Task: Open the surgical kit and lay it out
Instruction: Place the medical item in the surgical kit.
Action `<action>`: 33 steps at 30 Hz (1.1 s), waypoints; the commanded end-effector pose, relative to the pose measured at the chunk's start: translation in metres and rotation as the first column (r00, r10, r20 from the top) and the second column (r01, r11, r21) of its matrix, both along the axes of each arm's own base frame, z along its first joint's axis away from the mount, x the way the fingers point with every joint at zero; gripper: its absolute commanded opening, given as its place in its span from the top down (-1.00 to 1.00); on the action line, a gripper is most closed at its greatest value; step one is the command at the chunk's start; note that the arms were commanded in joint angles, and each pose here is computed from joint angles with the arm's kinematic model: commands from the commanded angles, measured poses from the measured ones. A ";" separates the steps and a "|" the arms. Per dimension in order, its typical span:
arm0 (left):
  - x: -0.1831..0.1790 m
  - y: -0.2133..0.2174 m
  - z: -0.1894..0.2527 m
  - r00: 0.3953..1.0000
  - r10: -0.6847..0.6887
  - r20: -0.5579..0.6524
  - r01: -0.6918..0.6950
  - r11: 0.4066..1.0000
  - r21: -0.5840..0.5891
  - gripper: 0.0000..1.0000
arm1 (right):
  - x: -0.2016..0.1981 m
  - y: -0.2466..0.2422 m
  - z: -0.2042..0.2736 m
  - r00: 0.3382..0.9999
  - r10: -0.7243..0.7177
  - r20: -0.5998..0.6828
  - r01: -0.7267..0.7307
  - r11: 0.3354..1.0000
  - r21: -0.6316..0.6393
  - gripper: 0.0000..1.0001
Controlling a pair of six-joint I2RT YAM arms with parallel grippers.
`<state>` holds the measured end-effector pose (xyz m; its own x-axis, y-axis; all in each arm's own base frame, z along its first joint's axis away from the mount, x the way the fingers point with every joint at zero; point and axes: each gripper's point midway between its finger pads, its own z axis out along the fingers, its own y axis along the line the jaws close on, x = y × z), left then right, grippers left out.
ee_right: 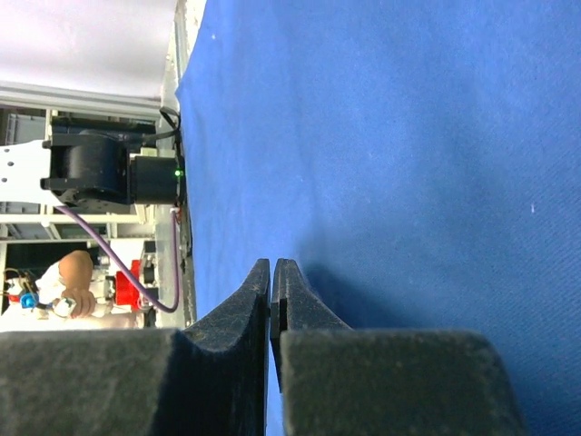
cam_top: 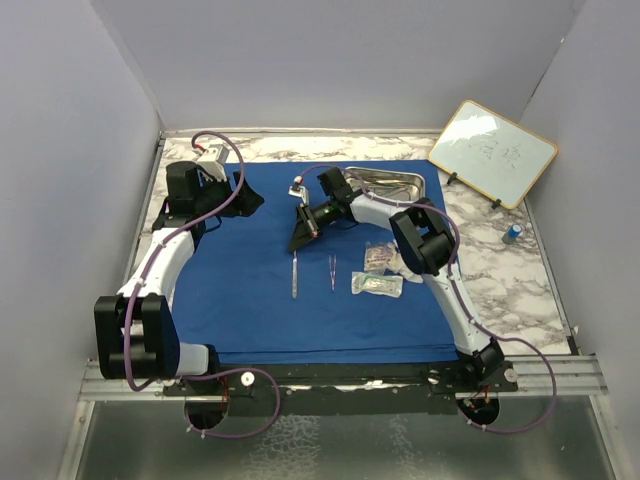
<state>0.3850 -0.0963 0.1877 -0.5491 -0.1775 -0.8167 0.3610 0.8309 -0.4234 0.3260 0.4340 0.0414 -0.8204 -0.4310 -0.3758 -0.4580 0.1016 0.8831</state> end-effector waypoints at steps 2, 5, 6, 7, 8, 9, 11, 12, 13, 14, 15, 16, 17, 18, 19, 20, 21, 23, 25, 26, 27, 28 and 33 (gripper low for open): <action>0.001 -0.001 0.000 1.000 -0.016 0.004 0.016 1.000 -0.023 -0.40 | 0.014 0.012 0.036 0.996 -0.033 0.088 0.026 0.996 0.086 0.98; 0.001 -0.002 -0.002 1.000 -0.018 0.000 0.018 1.000 -0.025 -0.40 | 0.016 0.013 0.037 0.995 -0.041 0.089 0.033 0.996 0.088 0.98; 0.002 -0.002 -0.002 1.000 -0.019 0.001 0.019 1.000 -0.025 -0.41 | 0.016 0.014 0.037 0.995 -0.043 0.088 0.035 0.995 0.089 0.98; 0.002 -0.002 -0.002 1.000 -0.019 0.000 0.019 1.000 -0.025 -0.40 | 0.017 0.014 0.037 0.995 -0.045 0.086 0.037 0.995 0.089 0.98; 0.002 -0.002 -0.002 1.000 -0.020 0.000 0.020 0.999 -0.026 -0.40 | 0.017 0.015 0.036 0.995 -0.048 0.083 0.041 0.995 0.089 0.98; 0.002 -0.002 -0.002 1.000 -0.020 0.001 0.020 0.999 -0.026 -0.40 | 0.017 0.015 0.036 0.995 -0.049 0.083 0.042 0.995 0.091 0.98; 0.001 -0.002 -0.002 1.000 -0.021 0.000 0.021 0.999 -0.026 -0.40 | 0.018 0.015 0.035 0.995 -0.051 0.081 0.044 0.995 0.089 0.98; 0.001 -0.002 -0.002 1.000 -0.022 0.000 0.022 0.999 -0.028 -0.40 | 0.018 0.015 0.034 0.995 -0.051 0.080 0.044 0.995 0.088 0.98; 0.001 -0.002 -0.002 1.000 -0.023 -0.001 0.023 0.999 -0.027 -0.40 | 0.018 0.015 0.032 0.995 -0.053 0.080 0.046 0.995 0.085 0.98; 0.001 -0.003 -0.002 1.000 -0.023 -0.001 0.023 0.999 -0.028 -0.40 | 0.019 0.016 0.032 0.995 -0.054 0.083 0.047 0.995 0.086 0.98; 0.001 -0.002 -0.002 1.000 -0.022 -0.002 0.022 0.999 -0.028 -0.40 | 0.019 0.015 0.031 0.995 -0.054 0.082 0.047 0.995 0.085 0.98; 0.001 -0.002 -0.002 1.000 -0.023 -0.002 0.023 0.999 -0.028 -0.40 | 0.019 0.016 0.031 0.995 -0.053 0.082 0.046 0.995 0.085 0.98; 0.000 -0.002 -0.002 1.000 -0.023 -0.002 0.023 0.999 -0.027 -0.40 | 0.018 0.016 0.030 0.995 -0.050 0.081 0.043 0.995 0.085 0.98; 0.001 -0.002 -0.002 1.000 -0.022 0.000 0.022 0.999 -0.028 -0.40 | 0.018 0.016 0.029 0.996 -0.047 0.082 0.040 0.996 0.084 0.98; 0.001 -0.002 -0.001 1.000 -0.023 0.000 0.023 0.999 -0.029 -0.40 | 0.019 0.016 0.028 0.996 -0.046 0.081 0.039 0.996 0.082 0.98; 0.001 -0.003 -0.001 1.000 -0.024 0.000 0.024 0.999 -0.029 -0.40 | 0.019 0.017 0.028 0.996 -0.046 0.083 0.039 0.996 0.081 0.98; 0.001 -0.003 -0.002 1.000 -0.025 -0.001 0.024 0.999 -0.028 -0.40 | 0.019 0.017 0.026 0.996 -0.045 0.083 0.038 0.996 0.079 0.98; 0.001 -0.003 -0.002 1.000 -0.024 0.000 0.024 0.999 -0.028 -0.40 | 0.020 0.018 0.025 0.995 -0.043 0.088 0.036 0.997 0.075 0.98; 0.001 -0.002 -0.001 1.000 -0.023 0.001 0.023 0.999 -0.028 -0.40 | 0.020 0.018 0.022 0.995 -0.040 0.089 0.034 0.997 0.071 0.94; 0.001 -0.002 -0.001 1.000 -0.023 0.003 0.023 0.999 -0.028 -0.40 | 0.020 0.019 0.022 0.995 -0.038 0.088 0.032 0.997 0.070 0.92; 0.001 -0.002 -0.002 1.000 -0.023 0.001 0.023 0.999 -0.028 -0.40 | 0.020 0.020 0.022 0.995 -0.036 0.090 0.030 0.997 0.069 0.91; 0.000 -0.002 -0.002 1.000 -0.023 0.001 0.023 0.999 -0.028 -0.40 | 0.019 0.021 0.020 0.995 -0.034 0.091 0.028 0.997 0.066 0.89; 0.000 -0.002 -0.002 1.000 -0.025 0.000 0.025 0.999 -0.028 -0.40 | 0.020 0.024 0.019 0.994 -0.030 0.103 0.023 0.998 0.061 0.76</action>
<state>0.3847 -0.0981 0.1840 -0.5633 -0.1830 -0.8057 0.3605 0.8230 -0.4390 0.3439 0.4520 0.0656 -0.8019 -0.3789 -0.4620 -0.5176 0.0544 0.8539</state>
